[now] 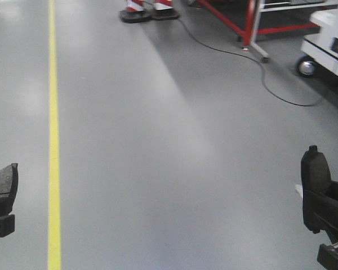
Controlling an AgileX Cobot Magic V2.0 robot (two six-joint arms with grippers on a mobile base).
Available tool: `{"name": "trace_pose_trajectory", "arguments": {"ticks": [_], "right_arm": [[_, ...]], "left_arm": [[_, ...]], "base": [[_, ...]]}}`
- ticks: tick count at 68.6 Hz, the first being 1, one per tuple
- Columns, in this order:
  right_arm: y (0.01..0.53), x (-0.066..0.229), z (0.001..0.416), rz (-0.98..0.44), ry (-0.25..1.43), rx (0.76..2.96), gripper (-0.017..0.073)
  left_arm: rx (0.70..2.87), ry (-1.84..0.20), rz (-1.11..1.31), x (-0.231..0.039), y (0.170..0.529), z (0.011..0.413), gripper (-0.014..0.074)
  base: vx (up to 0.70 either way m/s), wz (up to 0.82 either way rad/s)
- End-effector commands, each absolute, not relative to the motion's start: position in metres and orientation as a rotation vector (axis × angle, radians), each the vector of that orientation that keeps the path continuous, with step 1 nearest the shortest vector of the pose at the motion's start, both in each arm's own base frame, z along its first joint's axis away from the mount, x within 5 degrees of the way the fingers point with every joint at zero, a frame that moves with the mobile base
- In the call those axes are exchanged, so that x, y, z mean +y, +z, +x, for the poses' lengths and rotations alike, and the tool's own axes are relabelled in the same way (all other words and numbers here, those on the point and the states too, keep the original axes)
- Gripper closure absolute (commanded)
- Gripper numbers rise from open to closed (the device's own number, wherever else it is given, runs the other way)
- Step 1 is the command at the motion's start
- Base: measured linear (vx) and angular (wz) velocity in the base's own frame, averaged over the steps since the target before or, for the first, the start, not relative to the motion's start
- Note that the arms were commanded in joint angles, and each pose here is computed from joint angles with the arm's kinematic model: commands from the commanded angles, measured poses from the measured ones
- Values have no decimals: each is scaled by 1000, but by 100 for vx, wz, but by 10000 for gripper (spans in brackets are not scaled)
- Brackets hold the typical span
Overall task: Move and align brake pads A on conveyor
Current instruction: 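Drive along the yellow floor line toward the striped cones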
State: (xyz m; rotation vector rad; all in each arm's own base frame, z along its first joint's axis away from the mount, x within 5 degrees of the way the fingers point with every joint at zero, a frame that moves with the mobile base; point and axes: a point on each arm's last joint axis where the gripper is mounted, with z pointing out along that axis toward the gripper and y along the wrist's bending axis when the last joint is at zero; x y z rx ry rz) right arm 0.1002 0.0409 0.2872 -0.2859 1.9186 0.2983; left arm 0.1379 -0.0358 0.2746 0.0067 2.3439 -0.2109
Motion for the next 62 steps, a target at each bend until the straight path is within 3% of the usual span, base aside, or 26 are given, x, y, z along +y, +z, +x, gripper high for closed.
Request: {"name": "trace_pose_trajectory", "arguments": {"ticks": [1,33,62], "right_arm": [[306,43,102,-290,323,1790,534],[306,43,102,-290,323,1790,534],[306,43,102,-290,323,1790,534]], "left_arm": [[2229,-249,10,-38,291,142,518],[2229,-249,10,-38,291,142,518],[2227,-250,10,-38,292,142,518]], "base": [[15,57],[17,54],[29,20]]}}
